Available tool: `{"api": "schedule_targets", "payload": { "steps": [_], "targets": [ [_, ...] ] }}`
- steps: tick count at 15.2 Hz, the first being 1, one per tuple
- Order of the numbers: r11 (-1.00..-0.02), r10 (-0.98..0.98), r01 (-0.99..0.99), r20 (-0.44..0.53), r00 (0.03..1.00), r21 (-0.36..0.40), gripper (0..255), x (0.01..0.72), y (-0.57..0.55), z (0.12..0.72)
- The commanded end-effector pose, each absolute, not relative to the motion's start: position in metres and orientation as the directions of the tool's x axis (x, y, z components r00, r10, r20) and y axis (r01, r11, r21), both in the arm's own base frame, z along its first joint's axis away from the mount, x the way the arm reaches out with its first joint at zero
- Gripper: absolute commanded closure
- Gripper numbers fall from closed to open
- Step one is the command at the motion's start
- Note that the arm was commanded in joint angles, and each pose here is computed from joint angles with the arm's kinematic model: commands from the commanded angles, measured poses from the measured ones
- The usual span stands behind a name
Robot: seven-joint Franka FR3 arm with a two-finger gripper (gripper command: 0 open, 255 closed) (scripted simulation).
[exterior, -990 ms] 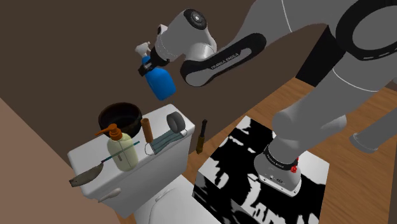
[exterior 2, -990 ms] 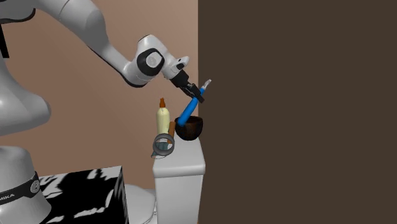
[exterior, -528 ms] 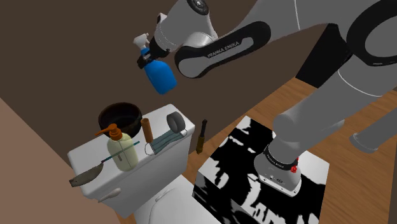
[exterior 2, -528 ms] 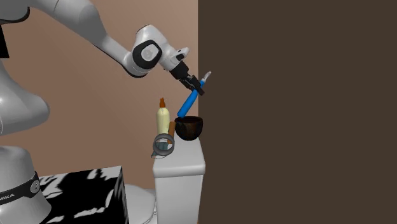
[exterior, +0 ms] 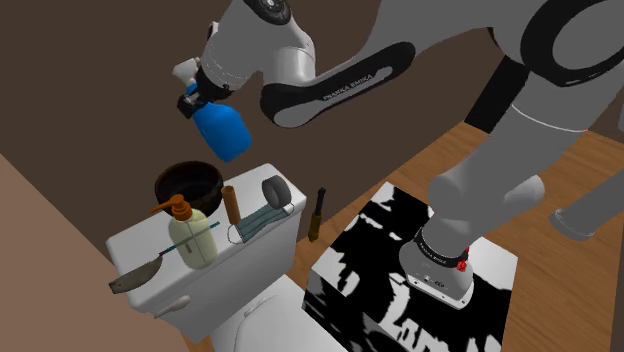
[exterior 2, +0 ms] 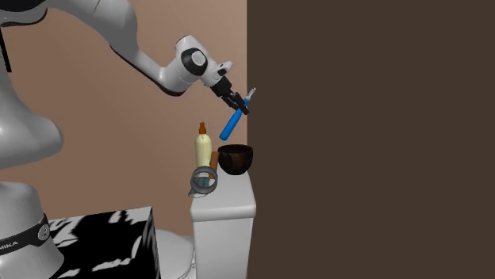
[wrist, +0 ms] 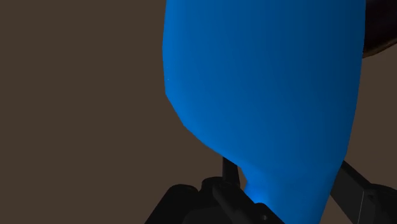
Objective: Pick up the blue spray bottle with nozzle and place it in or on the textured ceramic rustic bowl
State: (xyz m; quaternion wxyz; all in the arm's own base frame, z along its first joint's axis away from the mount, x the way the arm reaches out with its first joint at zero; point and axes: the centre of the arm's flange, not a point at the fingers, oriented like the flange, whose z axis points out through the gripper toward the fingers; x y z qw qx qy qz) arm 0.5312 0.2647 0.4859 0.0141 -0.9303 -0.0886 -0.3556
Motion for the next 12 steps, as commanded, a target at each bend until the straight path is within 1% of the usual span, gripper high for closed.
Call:
{"api": "schedule_targets", "payload": {
  "steps": [1,6,12],
  "targets": [
    [-0.984,0.160,0.171,0.672,0.723,0.050,255,0.531,0.293,0.488],
    [-0.984,0.160,0.171,0.672,0.723,0.050,255,0.535,0.362,0.490],
    [-0.984,0.160,0.171,0.672,0.723,0.050,255,0.535,0.362,0.459]
  ]
}}
